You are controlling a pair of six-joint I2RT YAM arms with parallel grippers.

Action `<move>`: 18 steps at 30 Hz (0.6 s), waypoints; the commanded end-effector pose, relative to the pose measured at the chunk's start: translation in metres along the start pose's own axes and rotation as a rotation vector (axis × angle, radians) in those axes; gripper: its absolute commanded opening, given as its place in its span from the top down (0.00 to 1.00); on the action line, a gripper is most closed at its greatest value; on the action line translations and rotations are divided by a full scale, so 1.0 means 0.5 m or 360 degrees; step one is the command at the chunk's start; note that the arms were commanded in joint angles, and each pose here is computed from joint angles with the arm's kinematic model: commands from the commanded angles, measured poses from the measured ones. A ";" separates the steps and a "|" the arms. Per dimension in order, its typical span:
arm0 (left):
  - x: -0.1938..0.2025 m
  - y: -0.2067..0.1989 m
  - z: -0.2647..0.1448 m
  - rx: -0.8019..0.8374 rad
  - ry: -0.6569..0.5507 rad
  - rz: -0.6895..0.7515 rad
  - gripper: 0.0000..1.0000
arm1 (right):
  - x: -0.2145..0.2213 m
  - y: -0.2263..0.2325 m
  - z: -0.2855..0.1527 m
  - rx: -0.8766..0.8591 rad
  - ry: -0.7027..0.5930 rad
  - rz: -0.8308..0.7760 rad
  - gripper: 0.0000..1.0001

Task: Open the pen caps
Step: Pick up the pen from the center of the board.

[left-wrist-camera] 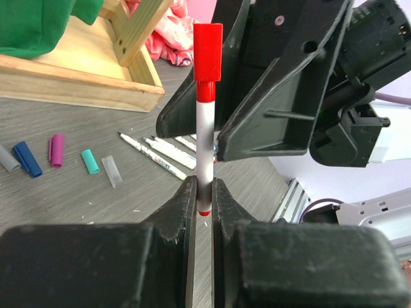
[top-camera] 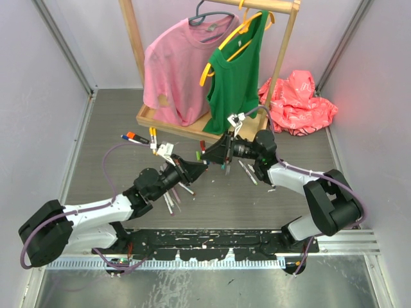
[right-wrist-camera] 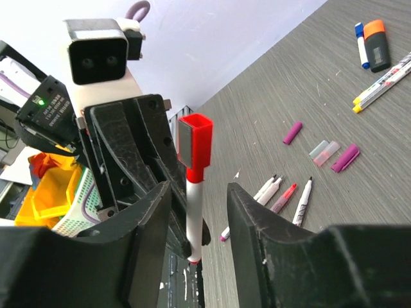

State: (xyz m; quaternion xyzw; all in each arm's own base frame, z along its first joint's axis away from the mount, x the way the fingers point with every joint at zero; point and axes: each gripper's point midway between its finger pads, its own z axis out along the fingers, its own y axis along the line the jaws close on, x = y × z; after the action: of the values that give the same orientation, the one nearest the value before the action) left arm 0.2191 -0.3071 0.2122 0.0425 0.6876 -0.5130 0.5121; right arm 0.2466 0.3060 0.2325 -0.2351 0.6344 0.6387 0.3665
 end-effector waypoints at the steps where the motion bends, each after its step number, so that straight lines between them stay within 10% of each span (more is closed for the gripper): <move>1: -0.077 -0.062 0.011 0.0135 -0.0207 -0.0016 1.00 | -0.017 0.008 0.014 -0.0026 -0.0014 -0.0097 0.56; 18: -0.072 -0.052 0.012 0.0089 -0.0187 -0.0037 1.00 | -0.006 0.021 0.023 -0.0081 0.0037 -0.0145 0.76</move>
State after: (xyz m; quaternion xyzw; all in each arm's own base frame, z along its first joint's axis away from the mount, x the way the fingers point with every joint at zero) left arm 0.2221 -0.3055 0.2160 0.0318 0.6832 -0.5120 0.5196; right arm 0.2407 0.3128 0.2219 -0.2493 0.6414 0.6342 0.3524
